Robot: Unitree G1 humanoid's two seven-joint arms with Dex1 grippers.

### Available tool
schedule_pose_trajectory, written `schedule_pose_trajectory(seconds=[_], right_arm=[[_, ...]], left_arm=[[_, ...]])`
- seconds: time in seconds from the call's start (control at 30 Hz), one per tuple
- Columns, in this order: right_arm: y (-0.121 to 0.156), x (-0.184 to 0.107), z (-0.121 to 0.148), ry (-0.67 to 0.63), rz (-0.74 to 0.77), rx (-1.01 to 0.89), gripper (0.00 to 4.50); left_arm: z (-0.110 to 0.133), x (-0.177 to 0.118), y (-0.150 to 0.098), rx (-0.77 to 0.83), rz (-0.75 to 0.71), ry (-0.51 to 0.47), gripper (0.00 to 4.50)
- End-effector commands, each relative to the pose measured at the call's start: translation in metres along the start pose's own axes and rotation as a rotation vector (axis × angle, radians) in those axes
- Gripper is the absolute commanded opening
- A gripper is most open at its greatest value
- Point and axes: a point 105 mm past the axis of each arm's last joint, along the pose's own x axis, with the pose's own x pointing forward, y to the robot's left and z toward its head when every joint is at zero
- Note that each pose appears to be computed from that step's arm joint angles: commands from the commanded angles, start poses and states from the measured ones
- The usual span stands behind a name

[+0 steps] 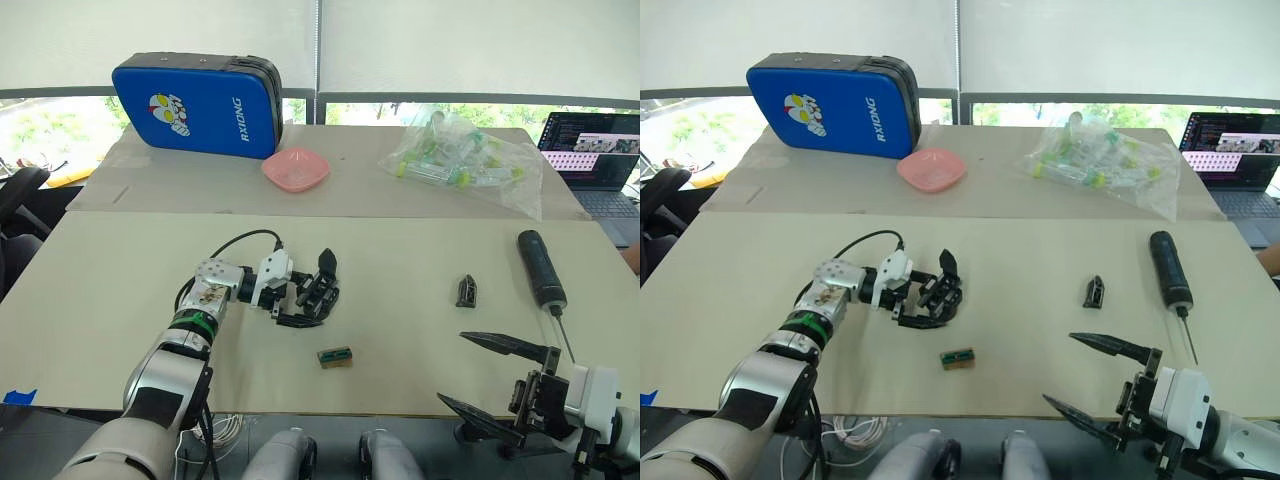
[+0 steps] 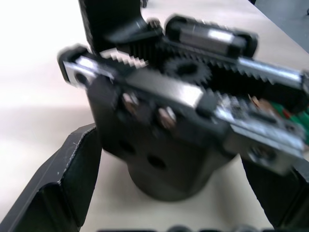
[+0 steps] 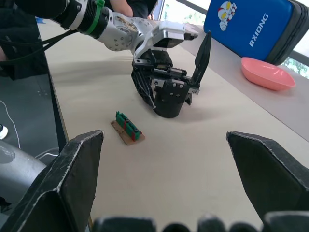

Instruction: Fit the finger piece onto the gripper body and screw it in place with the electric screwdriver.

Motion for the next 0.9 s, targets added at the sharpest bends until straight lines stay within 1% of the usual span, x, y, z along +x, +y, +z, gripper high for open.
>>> schedule_pose_trajectory(seconds=[0.03,0.13,0.27,0.37,0.53,0.63,0.73,0.9], right_arm=[[-0.001,-0.003,0.013,-0.008,-0.005,-0.042,4.50],[0.000,-0.006,0.014,0.004,-0.011,-0.039,4.50],[0.003,-0.008,0.015,0.009,-0.010,-0.034,4.50],[0.004,-0.009,0.015,0.012,-0.003,-0.030,4.50],[-0.001,-0.010,0.014,0.016,0.005,-0.043,4.50],[-0.002,-0.009,0.014,0.018,0.012,-0.046,4.50],[-0.001,-0.010,0.014,0.022,0.018,-0.040,4.50],[-0.002,-0.010,0.013,0.026,0.008,-0.041,4.50]], left_arm=[[0.004,0.000,0.001,0.057,-0.023,0.024,4.42],[0.002,-0.003,0.002,0.047,0.003,0.015,4.42],[-0.006,-0.011,0.001,0.037,0.028,0.041,4.42],[-0.007,-0.015,0.003,0.028,0.050,0.042,4.42],[-0.012,-0.014,-0.003,0.021,0.023,0.045,4.42],[-0.011,-0.008,-0.004,0.022,0.016,0.025,3.63],[-0.010,-0.003,-0.006,0.025,0.006,0.007,2.33],[-0.012,-0.001,-0.009,0.024,0.004,0.000,2.33]])
